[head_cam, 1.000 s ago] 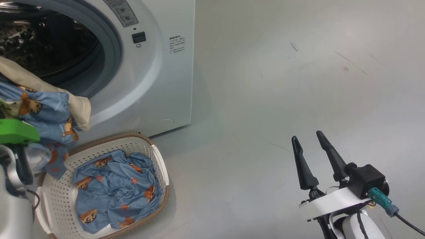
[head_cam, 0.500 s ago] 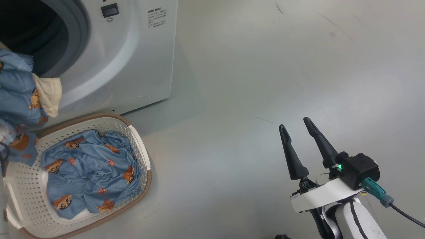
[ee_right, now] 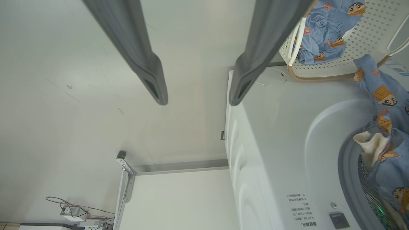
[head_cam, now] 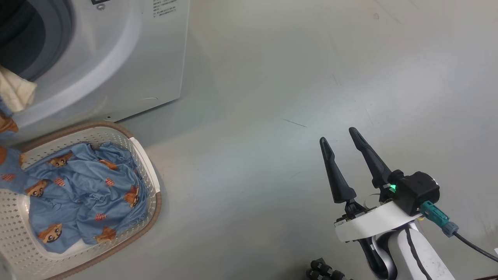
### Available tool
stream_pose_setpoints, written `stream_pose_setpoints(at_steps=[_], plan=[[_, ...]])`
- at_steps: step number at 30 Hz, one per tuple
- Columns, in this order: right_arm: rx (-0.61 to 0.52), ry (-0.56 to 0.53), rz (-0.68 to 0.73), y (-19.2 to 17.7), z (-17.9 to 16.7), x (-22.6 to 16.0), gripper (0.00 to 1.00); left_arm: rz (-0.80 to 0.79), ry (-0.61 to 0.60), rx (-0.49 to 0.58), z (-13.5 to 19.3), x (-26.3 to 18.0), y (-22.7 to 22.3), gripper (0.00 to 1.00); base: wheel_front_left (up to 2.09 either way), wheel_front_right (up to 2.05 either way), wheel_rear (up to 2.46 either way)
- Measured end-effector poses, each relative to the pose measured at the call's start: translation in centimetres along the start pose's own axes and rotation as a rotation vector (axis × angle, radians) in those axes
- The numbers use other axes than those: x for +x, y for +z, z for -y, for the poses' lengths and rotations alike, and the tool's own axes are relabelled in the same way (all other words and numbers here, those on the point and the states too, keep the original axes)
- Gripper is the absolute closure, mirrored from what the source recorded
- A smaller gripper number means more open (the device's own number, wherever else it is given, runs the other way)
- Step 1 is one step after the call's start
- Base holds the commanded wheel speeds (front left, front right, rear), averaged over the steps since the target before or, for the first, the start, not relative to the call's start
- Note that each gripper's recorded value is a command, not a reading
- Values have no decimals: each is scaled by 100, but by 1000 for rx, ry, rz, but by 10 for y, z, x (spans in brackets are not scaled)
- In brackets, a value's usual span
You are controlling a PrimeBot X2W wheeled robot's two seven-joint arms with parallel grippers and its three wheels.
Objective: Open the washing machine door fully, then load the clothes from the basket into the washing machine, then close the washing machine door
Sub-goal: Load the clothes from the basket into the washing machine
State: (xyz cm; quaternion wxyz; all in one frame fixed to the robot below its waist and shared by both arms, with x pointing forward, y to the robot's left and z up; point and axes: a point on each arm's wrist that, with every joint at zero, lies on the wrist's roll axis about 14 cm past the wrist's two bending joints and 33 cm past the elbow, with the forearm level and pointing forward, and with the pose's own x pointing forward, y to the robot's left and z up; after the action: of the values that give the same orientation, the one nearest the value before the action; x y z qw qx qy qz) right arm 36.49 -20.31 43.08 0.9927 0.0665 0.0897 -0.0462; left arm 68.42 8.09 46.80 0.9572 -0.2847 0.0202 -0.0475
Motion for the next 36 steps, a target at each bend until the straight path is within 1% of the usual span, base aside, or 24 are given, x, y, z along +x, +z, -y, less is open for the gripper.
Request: stream_pose_setpoints(at_steps=[5,10,12,13,14,15,17,21,27,36], plan=[[2,-14,-14,-4,2,1,0,-1,-41,27,12,14,-3,100,0,0,0],[5,-14,-18,-6,1,6,0,-102,-29,167,-5,12,-35,100,0,0,0],[6,-14,-19,-6,1,6,0,-129,-26,231,-13,10,-41,67,0,0,0],[6,-14,-19,-6,1,6,0,-137,-20,254,-16,10,-42,55,0,0,0],[6,-16,-19,-6,1,6,0,-149,-15,275,-19,9,-45,22,0,0,0],[5,-21,-18,-6,2,6,0,-166,-15,294,-21,7,-50,0,0,0,0],[5,-21,-16,-6,2,7,0,-185,-16,320,-23,3,-55,0,0,0,0],[8,-8,-2,-2,0,9,0,-202,-4,317,-23,-4,-58,0,0,0,0],[15,10,21,5,-5,9,0,-228,21,347,-28,-21,-59,0,0,0,0],[18,30,60,16,-9,9,0,-246,15,333,-15,-55,-64,0,0,0,0]])
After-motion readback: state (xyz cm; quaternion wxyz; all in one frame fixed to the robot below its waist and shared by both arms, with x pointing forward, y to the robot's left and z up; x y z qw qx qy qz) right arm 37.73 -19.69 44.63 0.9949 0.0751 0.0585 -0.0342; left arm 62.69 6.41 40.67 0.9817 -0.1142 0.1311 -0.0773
